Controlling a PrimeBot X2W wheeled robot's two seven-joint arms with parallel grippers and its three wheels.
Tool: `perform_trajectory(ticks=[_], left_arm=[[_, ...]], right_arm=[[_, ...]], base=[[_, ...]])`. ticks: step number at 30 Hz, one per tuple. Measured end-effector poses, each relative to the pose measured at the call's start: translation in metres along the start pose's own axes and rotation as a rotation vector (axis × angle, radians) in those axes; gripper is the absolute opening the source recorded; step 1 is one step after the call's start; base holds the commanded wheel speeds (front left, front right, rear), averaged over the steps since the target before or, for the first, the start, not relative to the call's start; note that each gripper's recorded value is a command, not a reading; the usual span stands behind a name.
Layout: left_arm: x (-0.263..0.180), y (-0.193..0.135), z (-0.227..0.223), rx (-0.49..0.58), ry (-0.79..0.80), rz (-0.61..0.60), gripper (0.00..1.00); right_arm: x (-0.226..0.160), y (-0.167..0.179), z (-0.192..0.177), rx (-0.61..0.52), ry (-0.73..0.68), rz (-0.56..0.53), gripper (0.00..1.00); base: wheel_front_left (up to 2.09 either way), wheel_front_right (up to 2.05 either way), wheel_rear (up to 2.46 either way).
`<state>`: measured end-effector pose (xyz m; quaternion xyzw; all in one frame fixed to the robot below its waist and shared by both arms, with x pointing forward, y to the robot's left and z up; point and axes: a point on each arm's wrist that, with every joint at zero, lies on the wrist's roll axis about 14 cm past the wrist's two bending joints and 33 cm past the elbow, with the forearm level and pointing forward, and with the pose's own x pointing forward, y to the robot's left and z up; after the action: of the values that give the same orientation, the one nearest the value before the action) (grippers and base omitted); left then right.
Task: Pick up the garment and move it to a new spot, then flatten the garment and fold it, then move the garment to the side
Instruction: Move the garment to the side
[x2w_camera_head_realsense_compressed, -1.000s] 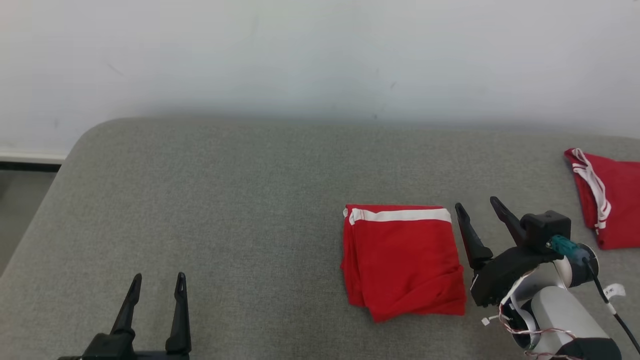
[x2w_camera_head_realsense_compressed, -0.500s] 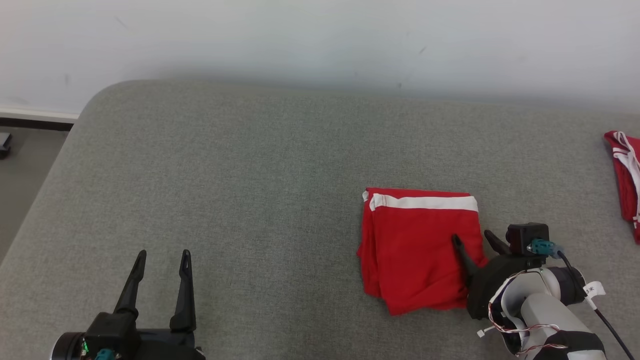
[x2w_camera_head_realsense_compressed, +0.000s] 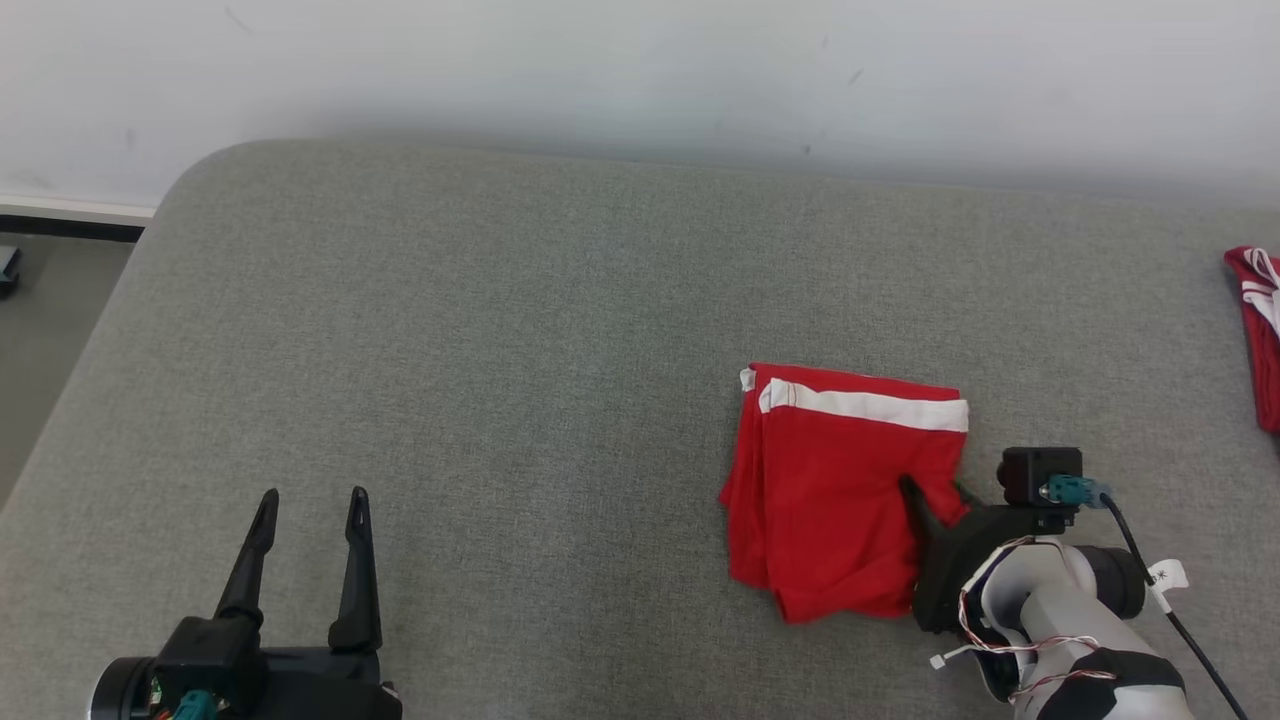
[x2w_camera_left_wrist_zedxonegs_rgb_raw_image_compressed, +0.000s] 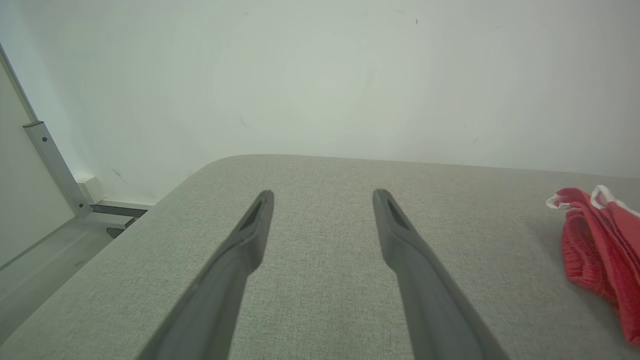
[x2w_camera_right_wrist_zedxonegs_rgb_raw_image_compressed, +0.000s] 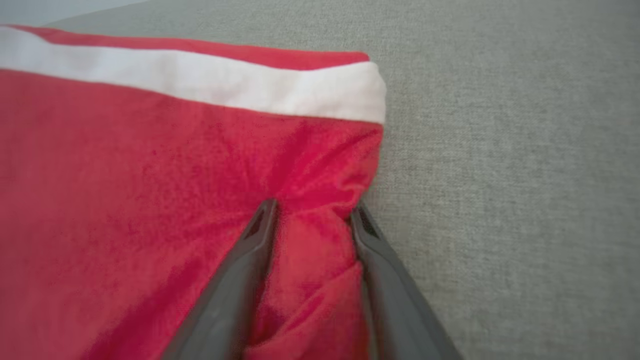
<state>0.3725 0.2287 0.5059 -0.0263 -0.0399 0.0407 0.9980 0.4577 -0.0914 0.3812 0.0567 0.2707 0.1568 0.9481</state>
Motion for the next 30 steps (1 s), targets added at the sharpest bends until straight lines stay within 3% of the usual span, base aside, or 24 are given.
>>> perform_trajectory(ticks=[8, 19, 30], left_arm=[[0.004, -0.001, -0.003, -0.003, 0.006, -0.001, 1.00], [0.031, -0.021, -0.016, -0.007, 0.026, -0.058, 1.00], [0.083, -0.057, -0.036, -0.003, 0.022, -0.175, 1.00]], right_arm=[[0.001, -0.004, 0.010, -0.054, -0.022, 0.017, 0.00], [0.018, -0.039, 0.074, -0.326, -0.096, 0.023, 0.00], [0.015, -0.142, 0.127, -0.478, -0.113, -0.129, 0.00]], base=[[0.00, 0.00, 0.00], [0.00, 0.00, 0.00], [0.00, 0.00, 0.00]])
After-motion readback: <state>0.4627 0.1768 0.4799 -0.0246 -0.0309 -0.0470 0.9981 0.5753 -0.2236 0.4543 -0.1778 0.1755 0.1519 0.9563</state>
